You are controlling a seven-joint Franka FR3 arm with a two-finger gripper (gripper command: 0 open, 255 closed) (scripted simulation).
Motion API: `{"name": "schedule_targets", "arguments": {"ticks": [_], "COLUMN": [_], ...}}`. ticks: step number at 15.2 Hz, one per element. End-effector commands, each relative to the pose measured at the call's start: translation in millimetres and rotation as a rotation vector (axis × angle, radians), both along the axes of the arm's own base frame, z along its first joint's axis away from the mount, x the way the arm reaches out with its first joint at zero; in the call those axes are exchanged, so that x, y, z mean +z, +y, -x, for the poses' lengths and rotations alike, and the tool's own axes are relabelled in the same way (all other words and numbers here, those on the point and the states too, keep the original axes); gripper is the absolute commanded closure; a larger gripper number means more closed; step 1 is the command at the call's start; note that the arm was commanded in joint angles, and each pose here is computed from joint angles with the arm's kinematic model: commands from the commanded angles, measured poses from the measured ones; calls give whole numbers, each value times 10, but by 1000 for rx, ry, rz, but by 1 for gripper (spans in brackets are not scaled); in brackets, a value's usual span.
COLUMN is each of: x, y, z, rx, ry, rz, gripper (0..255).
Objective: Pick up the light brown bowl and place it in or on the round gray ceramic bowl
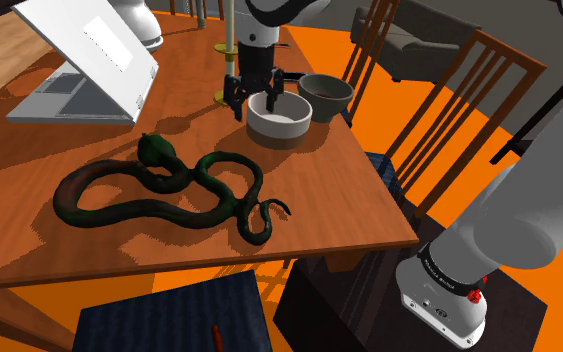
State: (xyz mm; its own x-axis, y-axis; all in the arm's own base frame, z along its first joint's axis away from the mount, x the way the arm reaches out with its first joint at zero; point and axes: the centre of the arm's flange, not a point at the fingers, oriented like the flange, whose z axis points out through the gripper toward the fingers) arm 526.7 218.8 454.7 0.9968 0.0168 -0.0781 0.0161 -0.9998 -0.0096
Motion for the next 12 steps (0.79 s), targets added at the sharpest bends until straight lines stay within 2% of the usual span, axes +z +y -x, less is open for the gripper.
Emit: {"name": "schedule_targets", "arguments": {"ticks": [1, 9, 10, 12], "x": [-98, -127, -127, -127], "y": [-9, -9, -9, -9], "z": [1, 4, 4, 4], "rx": [0, 0, 0, 0], "ry": [-1, -1, -1, -1], "rz": [0, 0, 0, 0], "gripper": [0, 0, 255, 255]}}
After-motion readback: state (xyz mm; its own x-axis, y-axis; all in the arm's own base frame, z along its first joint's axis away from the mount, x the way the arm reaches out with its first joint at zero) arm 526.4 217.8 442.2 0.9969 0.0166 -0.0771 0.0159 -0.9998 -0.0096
